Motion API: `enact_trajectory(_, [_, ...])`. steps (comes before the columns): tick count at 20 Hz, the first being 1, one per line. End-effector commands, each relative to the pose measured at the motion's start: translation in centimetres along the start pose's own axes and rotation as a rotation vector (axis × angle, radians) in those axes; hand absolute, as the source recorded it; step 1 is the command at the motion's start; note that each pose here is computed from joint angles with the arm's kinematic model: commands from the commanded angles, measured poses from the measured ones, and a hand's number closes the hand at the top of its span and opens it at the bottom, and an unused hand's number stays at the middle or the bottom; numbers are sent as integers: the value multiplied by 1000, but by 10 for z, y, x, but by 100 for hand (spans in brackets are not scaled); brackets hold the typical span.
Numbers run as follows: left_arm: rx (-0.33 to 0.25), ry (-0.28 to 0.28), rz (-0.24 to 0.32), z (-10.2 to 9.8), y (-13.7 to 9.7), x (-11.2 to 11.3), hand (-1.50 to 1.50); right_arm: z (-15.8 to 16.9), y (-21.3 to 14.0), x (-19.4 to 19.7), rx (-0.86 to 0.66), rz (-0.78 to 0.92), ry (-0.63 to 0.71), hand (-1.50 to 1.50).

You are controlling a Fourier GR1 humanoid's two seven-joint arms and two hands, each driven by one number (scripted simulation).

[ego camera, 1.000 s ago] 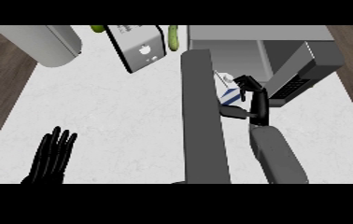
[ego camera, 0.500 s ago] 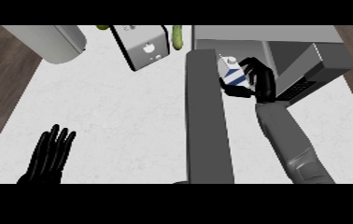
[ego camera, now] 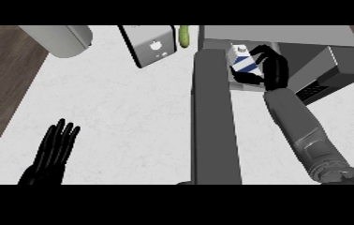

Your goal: Pick up the milk, place it into the microwave and close the microwave

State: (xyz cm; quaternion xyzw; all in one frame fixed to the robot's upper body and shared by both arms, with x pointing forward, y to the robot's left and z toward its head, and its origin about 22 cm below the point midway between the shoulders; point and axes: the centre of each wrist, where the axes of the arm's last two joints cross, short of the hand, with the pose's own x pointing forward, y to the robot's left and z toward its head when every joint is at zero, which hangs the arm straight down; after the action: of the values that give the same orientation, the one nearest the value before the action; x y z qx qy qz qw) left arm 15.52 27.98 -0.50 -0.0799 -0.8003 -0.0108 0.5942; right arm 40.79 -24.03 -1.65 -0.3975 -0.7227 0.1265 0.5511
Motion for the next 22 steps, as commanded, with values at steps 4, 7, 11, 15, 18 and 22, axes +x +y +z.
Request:
enact_trajectory(4, [-22,17,-79,-11,3,-4,-150,-20,-13,5,-157,94,33,150])
enact_trajectory(7, [-42,6,-101,-16,2,2,-150,-21,-14,6,-125,179,-1,-150])
enact_trajectory(11, [-54,29,-87,-12,-2,-5,-150,-20,-19,-2,-108,216,10,-150])
enact_trajectory(15, [-60,26,-92,-11,-2,-7,-150,-25,-23,-1,-26,210,5,-150])
enact_trajectory(18, [-64,19,-84,-21,-4,-6,-150,-28,-24,1,25,138,-13,-150])
enact_trajectory(22, [-73,12,-48,-16,-12,-14,-150,-18,-9,7,61,41,-41,-150])
